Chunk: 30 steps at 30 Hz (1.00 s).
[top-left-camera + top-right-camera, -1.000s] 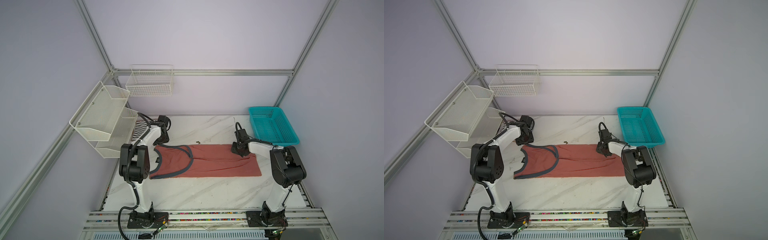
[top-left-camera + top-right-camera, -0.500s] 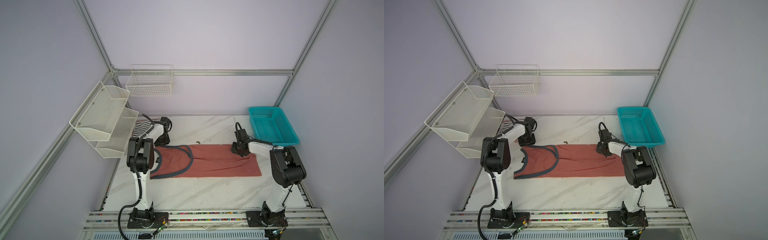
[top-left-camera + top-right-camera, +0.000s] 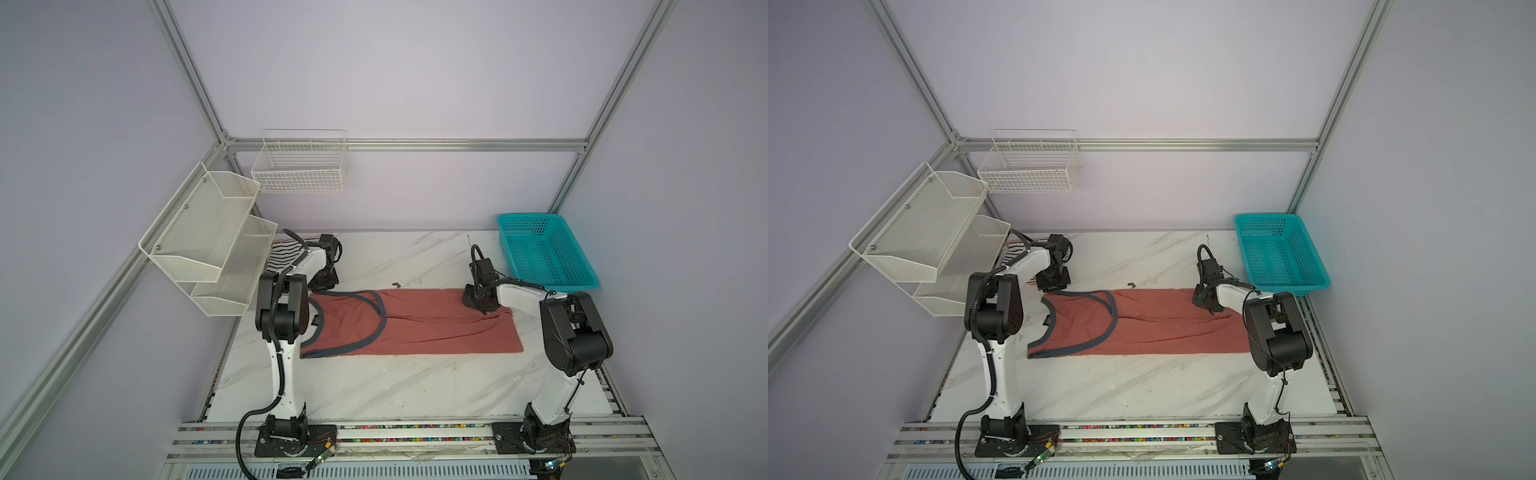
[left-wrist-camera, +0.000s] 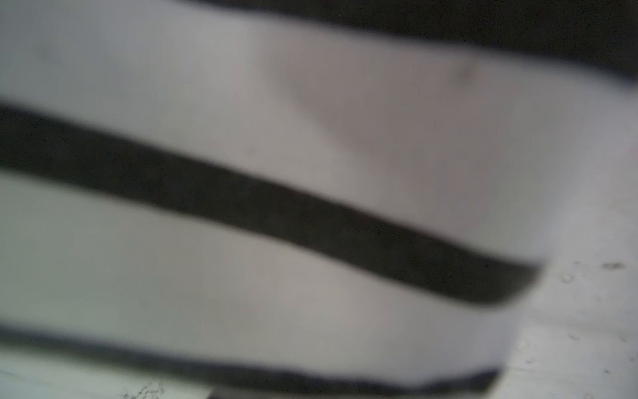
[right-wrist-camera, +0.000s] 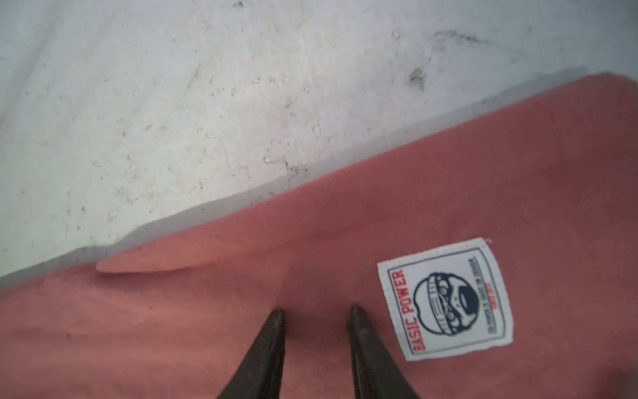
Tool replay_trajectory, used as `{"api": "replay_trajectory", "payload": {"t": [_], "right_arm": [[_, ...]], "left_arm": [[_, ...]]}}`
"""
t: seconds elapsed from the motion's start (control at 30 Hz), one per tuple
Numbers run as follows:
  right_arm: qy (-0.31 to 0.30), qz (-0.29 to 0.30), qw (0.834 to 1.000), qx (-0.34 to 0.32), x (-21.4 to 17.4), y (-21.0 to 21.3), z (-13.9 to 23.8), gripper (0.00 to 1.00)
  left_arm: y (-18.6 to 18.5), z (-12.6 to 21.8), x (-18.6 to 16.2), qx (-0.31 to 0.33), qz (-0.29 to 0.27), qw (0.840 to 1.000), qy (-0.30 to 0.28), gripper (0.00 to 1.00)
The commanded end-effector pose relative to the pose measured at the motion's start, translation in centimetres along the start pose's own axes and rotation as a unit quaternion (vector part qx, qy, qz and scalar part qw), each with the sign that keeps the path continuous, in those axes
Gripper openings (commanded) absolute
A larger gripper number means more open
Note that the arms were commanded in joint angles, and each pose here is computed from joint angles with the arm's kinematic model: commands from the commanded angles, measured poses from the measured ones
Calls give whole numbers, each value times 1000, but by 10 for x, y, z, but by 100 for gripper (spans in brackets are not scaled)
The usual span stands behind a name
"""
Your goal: Fold and stack the tank tops
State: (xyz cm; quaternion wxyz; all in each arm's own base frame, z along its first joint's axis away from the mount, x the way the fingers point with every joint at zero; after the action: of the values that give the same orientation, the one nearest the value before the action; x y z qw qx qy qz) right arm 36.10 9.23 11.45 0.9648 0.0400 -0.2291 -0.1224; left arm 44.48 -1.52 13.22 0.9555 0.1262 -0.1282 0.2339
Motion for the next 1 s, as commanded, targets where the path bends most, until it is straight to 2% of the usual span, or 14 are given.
{"api": "replay_trajectory", "payload": {"t": [0.0,0.2,0.4,0.67,0.97], "right_arm": [[91,11,995,-45,-38,-18,-17,36],[89,9,995,-50,-38,-20,-14,36],[94,6,994,-56,-43,-23,-13,36],[102,8,993,-61,-49,-26,-14,35],[106,8,992,-63,-52,-27,-16,35]], "left_arm": [[0,16,16,-16,11,999,-29,27],[3,24,20,-11,17,999,-43,0],[14,45,21,-9,39,996,-77,0],[35,71,4,-36,81,987,-133,0],[50,50,-30,1,72,991,-113,0]]}}
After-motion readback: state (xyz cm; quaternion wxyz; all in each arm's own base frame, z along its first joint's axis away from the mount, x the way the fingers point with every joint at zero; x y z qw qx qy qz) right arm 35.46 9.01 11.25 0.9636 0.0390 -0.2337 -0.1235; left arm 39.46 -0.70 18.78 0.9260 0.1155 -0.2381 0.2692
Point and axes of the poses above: each gripper's point midway between its finger pads, its own z axis back along the fingers, its own y axis along the line the jaws close on, x = y × z, the point moved 10 cm from there along z, back along the fingers, and after that the axes turned 4 degrees about z, right-handed, at the moved point
